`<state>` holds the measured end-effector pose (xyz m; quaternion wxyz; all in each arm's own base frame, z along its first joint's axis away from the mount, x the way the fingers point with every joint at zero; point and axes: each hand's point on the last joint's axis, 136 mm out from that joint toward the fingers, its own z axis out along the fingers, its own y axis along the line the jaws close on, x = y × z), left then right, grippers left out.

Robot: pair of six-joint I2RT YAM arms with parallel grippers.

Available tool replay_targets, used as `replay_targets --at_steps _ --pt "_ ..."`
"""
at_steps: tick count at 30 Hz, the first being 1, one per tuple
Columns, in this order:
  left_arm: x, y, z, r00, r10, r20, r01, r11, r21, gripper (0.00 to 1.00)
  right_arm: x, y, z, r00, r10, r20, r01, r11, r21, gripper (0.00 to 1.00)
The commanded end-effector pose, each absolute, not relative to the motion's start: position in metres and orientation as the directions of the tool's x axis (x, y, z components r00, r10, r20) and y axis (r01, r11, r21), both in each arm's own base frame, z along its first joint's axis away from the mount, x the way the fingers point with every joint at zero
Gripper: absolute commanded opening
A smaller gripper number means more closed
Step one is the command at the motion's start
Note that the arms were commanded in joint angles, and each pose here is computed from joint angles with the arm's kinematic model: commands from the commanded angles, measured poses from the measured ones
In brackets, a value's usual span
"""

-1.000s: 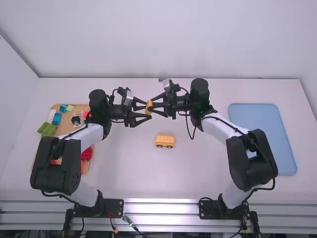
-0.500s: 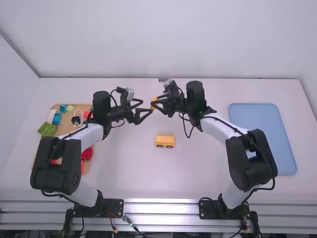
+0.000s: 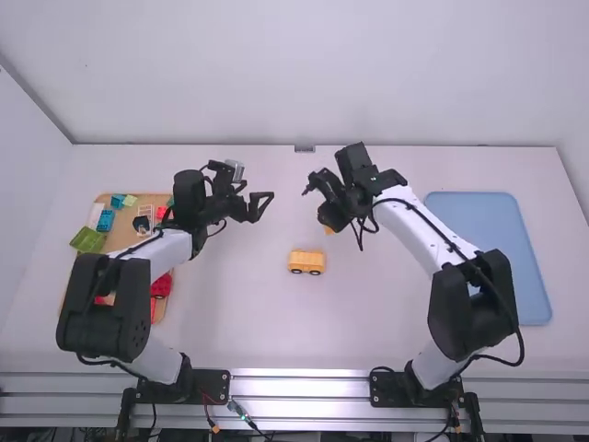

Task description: Assemble lego blocks to make yellow taxi

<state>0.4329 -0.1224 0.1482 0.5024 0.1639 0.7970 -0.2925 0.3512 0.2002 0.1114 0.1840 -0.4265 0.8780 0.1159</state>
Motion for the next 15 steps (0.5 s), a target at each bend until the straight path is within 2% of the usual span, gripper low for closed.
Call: replay_targets --at_steps 1,2,4,6,8,15 --pt "0.441 -0.116 0.153 -0.415 -0.019 -0.910 0.543 0.797 -0.265 0.99 0.345 0.178 0.099 -0.424 -0.860 -0.283 -0.879 0.466 -0.100 0.22" --pt "0.441 -0.116 0.153 -0.415 -0.020 -0.910 0.542 0.797 -0.265 0.99 0.337 0.174 0.088 -0.389 -0.893 -0.227 -0.904 0.417 -0.093 0.17" --pt "0.441 -0.116 0.153 -0.414 -0.019 -0.910 0.543 0.797 -0.264 0.99 0.331 0.169 0.074 -0.354 -0.920 -0.165 -0.924 0.372 -0.091 0.14" --pt "0.441 -0.116 0.153 -0.415 -0.020 -0.910 0.542 0.798 -0.265 0.99 0.326 0.158 0.056 -0.343 -0.936 -0.082 -0.932 0.350 -0.091 0.06" --pt "0.441 -0.116 0.153 -0.416 -0.020 -0.909 0.542 0.798 -0.265 0.99 0.319 0.148 0.038 -0.323 -0.946 -0.004 -0.944 0.323 -0.061 0.04" --pt "0.441 -0.116 0.152 -0.418 -0.019 -0.908 0.539 0.799 -0.265 0.99 0.293 0.134 0.001 -0.232 -0.964 0.127 -0.966 0.243 0.083 0.00"
